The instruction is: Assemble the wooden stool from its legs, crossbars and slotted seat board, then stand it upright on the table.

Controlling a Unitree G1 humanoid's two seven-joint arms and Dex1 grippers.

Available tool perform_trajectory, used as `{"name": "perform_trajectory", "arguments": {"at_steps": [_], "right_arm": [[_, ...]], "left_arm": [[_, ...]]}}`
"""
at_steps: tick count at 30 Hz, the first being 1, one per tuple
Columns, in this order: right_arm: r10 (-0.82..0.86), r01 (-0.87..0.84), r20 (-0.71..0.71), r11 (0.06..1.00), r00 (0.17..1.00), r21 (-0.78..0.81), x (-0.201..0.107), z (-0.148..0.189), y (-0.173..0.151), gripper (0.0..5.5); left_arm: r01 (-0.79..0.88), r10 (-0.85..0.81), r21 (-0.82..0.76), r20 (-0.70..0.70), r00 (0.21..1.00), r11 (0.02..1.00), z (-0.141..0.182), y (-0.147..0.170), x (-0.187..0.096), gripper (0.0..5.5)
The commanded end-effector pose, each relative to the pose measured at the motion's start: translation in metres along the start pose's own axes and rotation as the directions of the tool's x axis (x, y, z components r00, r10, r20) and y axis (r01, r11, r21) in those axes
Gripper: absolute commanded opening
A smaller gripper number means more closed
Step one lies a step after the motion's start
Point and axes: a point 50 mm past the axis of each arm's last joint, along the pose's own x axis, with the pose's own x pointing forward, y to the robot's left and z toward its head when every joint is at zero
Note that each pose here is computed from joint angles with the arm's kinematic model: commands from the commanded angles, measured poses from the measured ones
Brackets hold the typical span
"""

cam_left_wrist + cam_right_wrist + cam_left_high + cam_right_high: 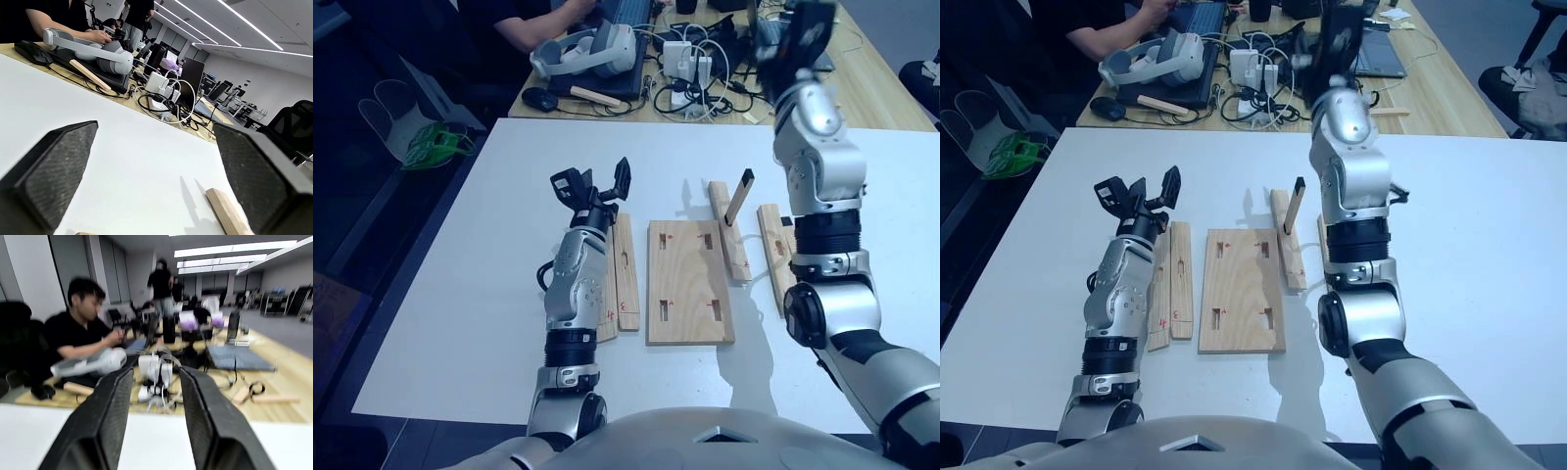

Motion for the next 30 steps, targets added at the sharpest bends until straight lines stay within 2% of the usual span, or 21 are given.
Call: {"name": "perform_trajectory", "arguments": {"at_steps": [1,2,7,9,11,12,13,14,16,19,22,24,26,28,30], "right_arm": [[0.000,-0.002,-0.419,1.000,0.908,-0.003,-0.028,-0.135,-0.005,1.75],[-0.008,0.003,-0.430,1.000,0.903,-0.013,-0.032,-0.144,-0.005,1.75],[-0.050,0.054,-0.312,0.999,0.949,0.003,-0.023,-0.131,-0.009,1.75],[-0.055,0.054,-0.140,0.998,0.989,-0.013,-0.019,-0.109,-0.009,1.75],[-0.060,0.070,0.195,0.996,0.979,-0.050,-0.022,-0.059,-0.007,1.75],[0.013,0.020,0.342,0.996,0.939,-0.092,-0.027,-0.031,0.004,1.75],[0.119,-0.071,0.418,0.989,0.901,-0.130,-0.032,-0.012,0.020,1.75],[0.222,-0.168,0.430,0.973,0.875,-0.160,-0.037,-0.003,0.036,1.75],[0.359,-0.319,0.370,0.933,0.857,-0.166,-0.042,-0.003,0.057,1.75],[0.458,-0.439,0.254,0.889,0.852,-0.131,-0.047,-0.014,0.071,1.75],[0.478,-0.478,-0.009,0.876,0.878,-0.062,-0.046,-0.047,0.072,1.75],[0.345,-0.349,-0.150,0.937,0.927,-0.002,-0.042,-0.069,0.052,1.75],[0.165,-0.172,-0.193,0.985,0.967,-0.020,-0.039,-0.078,0.029,1.75],[-0.010,-0.005,-0.226,0.998,0.974,-0.066,-0.038,-0.084,0.007,1.75],[-0.086,0.065,-0.256,0.994,0.963,-0.091,-0.038,-0.089,-0.003,1.75]], "left_arm": [[0.014,-0.014,0.005,-0.001,1.000,1.000,0.000,-0.005,0.001,4.34],[0.015,-0.015,0.005,-0.002,1.000,1.000,0.000,-0.005,0.001,4.34],[0.013,-0.013,0.004,-0.004,1.000,1.000,0.000,-0.005,0.000,4.34],[0.013,-0.013,0.003,-0.004,1.000,1.000,0.000,-0.005,0.001,4.34],[0.014,-0.014,0.001,-0.004,1.000,1.000,-0.001,-0.005,0.001,4.34],[0.015,-0.015,0.001,-0.005,1.000,1.000,-0.001,-0.005,0.001,4.34],[0.016,-0.016,0.001,-0.005,1.000,1.000,-0.001,-0.004,0.001,4.34],[0.016,-0.016,0.000,-0.005,1.000,1.000,-0.001,-0.004,0.001,4.34],[0.016,-0.016,0.000,-0.005,1.000,1.000,-0.002,-0.004,0.001,4.34],[0.017,-0.017,-0.001,-0.005,1.000,1.000,-0.002,-0.003,0.002,4.34],[0.018,-0.018,-0.002,-0.004,1.000,1.000,-0.002,-0.003,0.003,4.34],[0.019,-0.019,-0.002,-0.003,1.000,1.000,-0.002,-0.003,0.003,4.34],[0.018,-0.018,-0.003,-0.002,1.000,1.000,-0.002,-0.003,0.003,4.34],[0.017,-0.017,-0.004,-0.001,1.000,1.000,-0.002,-0.003,0.003,4.34],[0.016,-0.016,-0.004,-0.001,1.000,1.000,-0.002,-0.003,0.003,4.34]]}}
